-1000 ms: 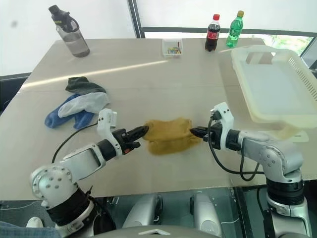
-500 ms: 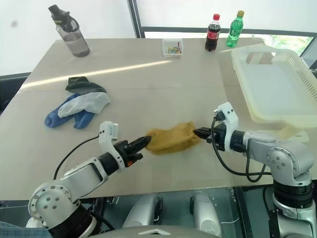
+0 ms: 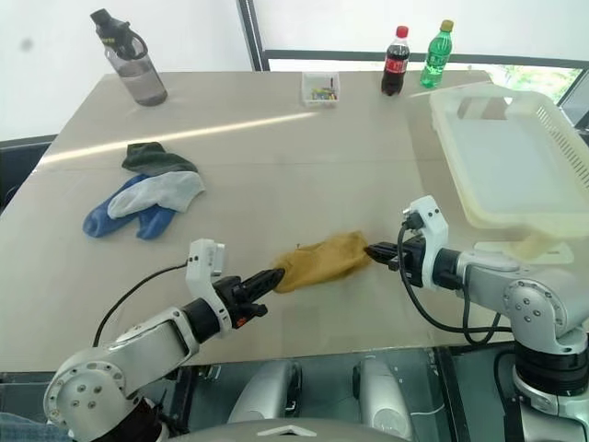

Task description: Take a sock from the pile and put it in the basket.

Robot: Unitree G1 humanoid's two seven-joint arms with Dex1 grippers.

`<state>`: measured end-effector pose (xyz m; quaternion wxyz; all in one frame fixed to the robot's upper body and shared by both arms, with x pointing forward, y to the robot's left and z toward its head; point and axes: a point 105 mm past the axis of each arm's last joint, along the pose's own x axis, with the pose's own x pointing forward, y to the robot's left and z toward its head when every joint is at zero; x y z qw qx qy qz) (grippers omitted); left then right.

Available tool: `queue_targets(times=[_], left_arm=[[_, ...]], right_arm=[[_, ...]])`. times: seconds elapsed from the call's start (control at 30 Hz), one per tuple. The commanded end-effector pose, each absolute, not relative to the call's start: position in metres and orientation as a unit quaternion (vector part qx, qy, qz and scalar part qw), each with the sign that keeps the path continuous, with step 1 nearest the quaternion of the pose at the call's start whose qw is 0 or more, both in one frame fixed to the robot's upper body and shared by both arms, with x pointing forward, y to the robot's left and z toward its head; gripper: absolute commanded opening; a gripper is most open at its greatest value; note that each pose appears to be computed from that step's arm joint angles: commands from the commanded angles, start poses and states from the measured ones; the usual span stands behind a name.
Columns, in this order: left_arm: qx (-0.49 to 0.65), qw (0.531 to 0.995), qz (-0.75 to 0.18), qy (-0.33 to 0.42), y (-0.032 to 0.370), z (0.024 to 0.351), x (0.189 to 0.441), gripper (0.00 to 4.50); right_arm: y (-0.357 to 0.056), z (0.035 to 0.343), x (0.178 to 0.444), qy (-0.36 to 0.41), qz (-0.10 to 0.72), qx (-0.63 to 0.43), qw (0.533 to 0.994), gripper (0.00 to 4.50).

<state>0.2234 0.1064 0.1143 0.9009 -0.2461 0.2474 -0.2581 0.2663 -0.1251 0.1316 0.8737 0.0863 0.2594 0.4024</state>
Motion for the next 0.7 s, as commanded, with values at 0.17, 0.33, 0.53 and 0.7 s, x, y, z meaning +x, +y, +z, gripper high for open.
queue_targets(times=[0.17,0.33,0.53,0.7], left_arm=[[-0.224,0.917,-0.281,0.175,0.101,0.143,0.228,0.00],[-0.224,0.915,-0.291,0.165,0.100,0.147,0.231,0.00],[-0.220,0.914,-0.294,0.173,0.099,0.144,0.234,0.00],[-0.214,0.913,-0.295,0.186,0.100,0.138,0.235,0.00]], right_arm=[[-0.123,0.151,0.263,0.219,0.419,0.083,0.877,0.03],[-0.125,0.155,0.261,0.212,0.424,0.083,0.877,0.03],[-0.127,0.154,0.260,0.211,0.417,0.084,0.880,0.03],[-0.130,0.150,0.259,0.217,0.409,0.085,0.882,0.03]])
